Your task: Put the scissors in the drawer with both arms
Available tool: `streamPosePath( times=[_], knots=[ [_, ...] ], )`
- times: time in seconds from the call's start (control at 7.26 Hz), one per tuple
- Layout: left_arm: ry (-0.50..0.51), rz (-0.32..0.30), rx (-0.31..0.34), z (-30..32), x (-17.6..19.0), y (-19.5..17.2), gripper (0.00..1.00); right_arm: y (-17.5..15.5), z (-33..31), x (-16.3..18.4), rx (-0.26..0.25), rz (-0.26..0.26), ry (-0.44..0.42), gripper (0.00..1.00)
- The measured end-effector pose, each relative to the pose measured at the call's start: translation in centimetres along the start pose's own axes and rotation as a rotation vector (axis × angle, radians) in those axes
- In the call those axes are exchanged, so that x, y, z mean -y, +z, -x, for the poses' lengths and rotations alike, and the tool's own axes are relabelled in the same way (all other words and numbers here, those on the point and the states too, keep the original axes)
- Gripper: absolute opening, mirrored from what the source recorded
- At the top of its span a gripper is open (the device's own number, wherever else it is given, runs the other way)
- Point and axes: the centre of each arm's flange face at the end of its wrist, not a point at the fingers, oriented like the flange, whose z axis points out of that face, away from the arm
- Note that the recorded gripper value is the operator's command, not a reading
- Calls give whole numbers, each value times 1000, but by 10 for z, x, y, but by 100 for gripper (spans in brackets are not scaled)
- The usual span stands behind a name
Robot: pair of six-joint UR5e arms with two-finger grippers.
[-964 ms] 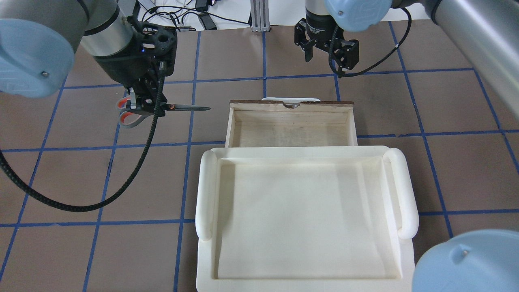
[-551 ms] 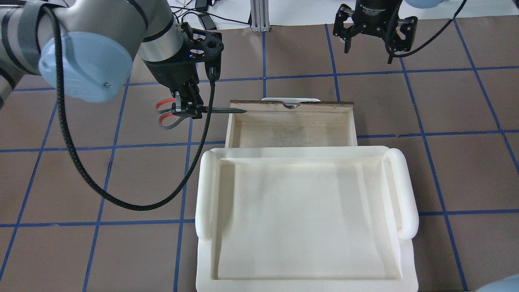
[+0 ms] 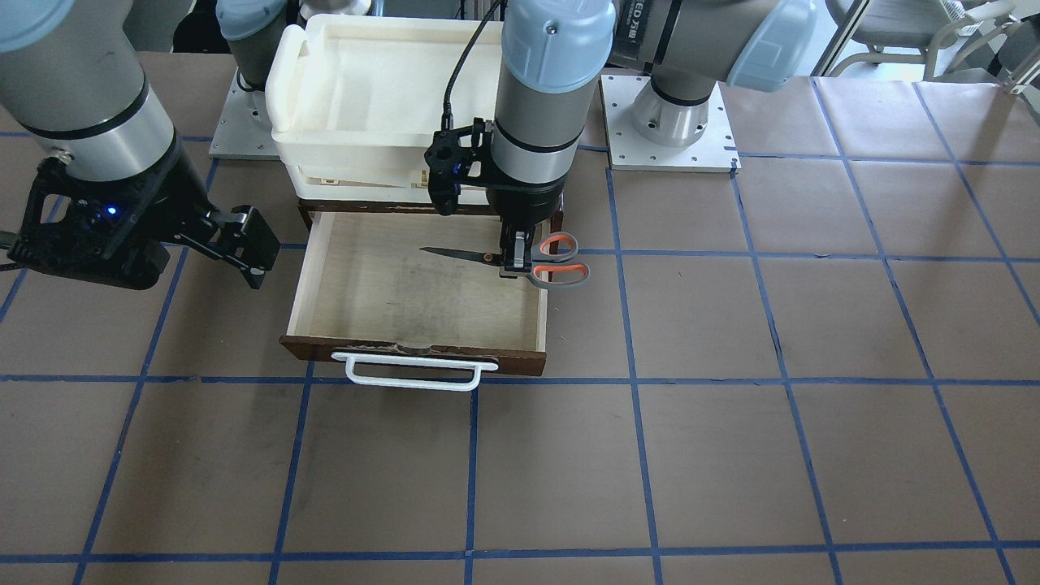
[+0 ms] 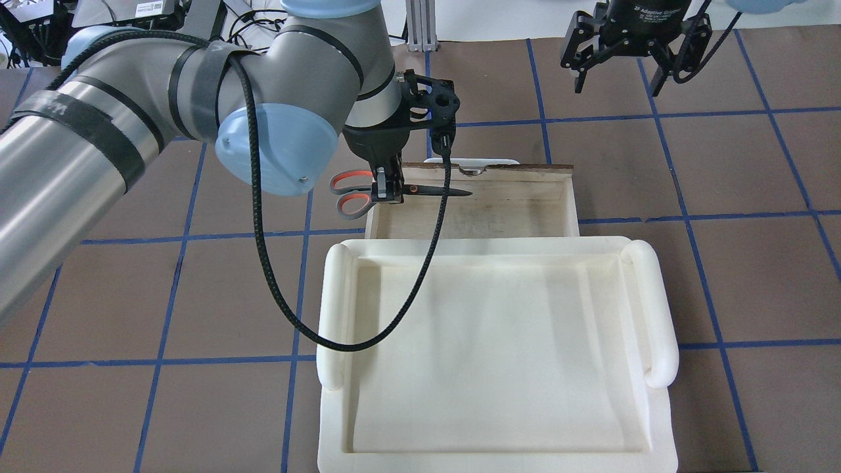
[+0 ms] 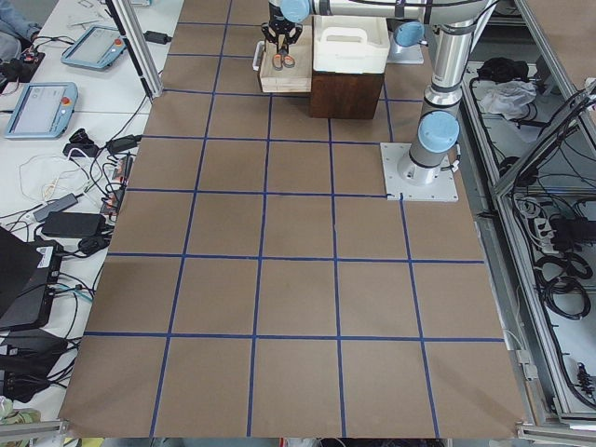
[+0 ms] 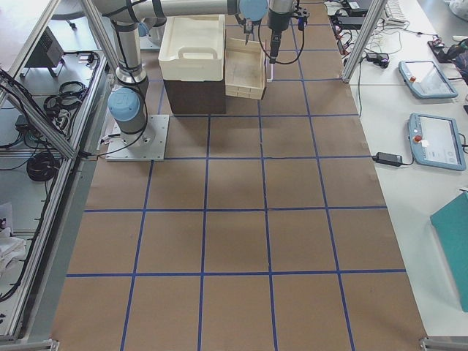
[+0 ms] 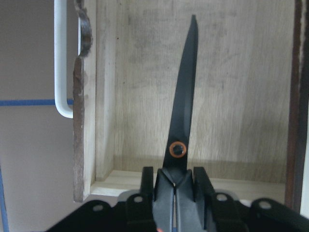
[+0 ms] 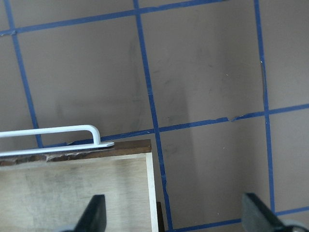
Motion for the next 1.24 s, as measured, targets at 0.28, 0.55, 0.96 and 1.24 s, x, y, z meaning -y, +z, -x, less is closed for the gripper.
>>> streamPosePath(
  times=[0.28, 0.55, 0.96, 1.24],
  knots=[
    [-7, -1, 1, 0, 24, 24, 0, -10, 6, -9, 64, -8, -134, 100],
    [-22, -4, 5, -5, 43, 40, 0, -12, 5, -15, 75, 1, -210, 100],
    [-9, -2, -4, -5, 52, 60, 0, -10, 0, -17, 47, 23, -220, 100],
    [3, 8, -21, -10, 53, 72, 0, -10, -2, -18, 34, 26, -219, 100]
  ],
)
